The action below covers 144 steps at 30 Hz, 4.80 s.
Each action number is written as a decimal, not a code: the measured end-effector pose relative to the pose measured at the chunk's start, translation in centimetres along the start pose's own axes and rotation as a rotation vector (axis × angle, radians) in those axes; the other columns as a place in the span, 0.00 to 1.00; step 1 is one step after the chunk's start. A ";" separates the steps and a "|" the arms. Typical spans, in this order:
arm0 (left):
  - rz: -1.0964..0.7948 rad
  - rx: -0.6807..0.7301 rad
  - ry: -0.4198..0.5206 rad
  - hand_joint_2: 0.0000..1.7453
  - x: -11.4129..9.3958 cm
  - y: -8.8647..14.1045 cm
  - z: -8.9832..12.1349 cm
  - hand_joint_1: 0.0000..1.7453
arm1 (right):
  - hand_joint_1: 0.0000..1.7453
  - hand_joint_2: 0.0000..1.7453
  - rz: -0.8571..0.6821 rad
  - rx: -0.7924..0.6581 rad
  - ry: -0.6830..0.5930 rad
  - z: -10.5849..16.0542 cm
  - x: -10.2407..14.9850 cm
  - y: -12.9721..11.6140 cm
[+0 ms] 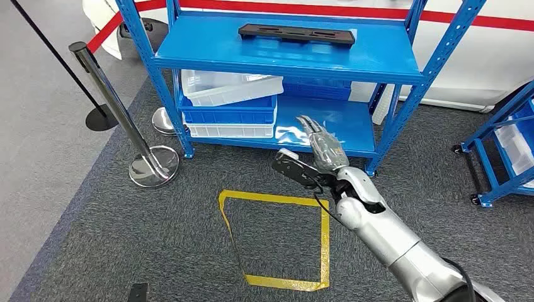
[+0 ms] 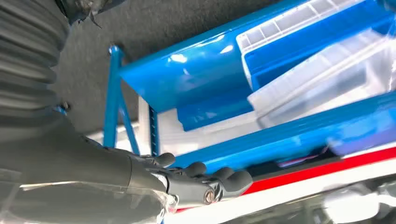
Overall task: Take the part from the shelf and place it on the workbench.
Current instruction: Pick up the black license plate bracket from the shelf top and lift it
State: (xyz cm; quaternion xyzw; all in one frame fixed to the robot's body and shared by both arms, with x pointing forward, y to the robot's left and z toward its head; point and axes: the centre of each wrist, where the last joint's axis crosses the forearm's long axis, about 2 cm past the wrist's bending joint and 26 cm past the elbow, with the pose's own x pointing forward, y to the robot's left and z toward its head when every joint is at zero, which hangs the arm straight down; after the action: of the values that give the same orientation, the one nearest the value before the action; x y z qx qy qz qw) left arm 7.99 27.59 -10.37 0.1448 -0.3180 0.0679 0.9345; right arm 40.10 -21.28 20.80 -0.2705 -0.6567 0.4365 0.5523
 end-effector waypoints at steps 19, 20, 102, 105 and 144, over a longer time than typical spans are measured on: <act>-0.039 -0.107 -0.098 0.00 1.0 -1.3 -0.1 0.00 | 0.00 1.00 0.356 -0.037 -0.129 -2.8 7.7 -2.6; -0.041 -0.109 -0.099 0.00 1.0 -1.3 -0.1 0.00 | 0.00 1.00 0.360 -0.039 -0.129 -2.8 7.8 -2.7; -0.049 -0.169 -0.108 0.00 0.1 -0.6 0.1 0.00 | 0.00 1.00 0.641 0.021 -0.052 -1.9 11.6 -3.4; -0.051 -0.168 -0.102 0.00 -0.2 -0.5 0.2 0.00 | 0.00 1.00 0.641 0.033 -0.045 -1.9 11.3 -3.0; -0.067 -0.181 -0.092 0.00 -0.2 -0.7 0.2 0.00 | 0.00 1.00 0.649 0.041 -0.008 -2.9 11.1 -3.5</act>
State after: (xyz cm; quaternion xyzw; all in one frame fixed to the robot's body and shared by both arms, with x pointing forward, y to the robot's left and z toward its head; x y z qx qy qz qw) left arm 7.87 26.89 -10.44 0.0732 -0.3605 0.0009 0.9299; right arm 40.60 -12.80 29.30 -0.4526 -0.5294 0.6041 0.3872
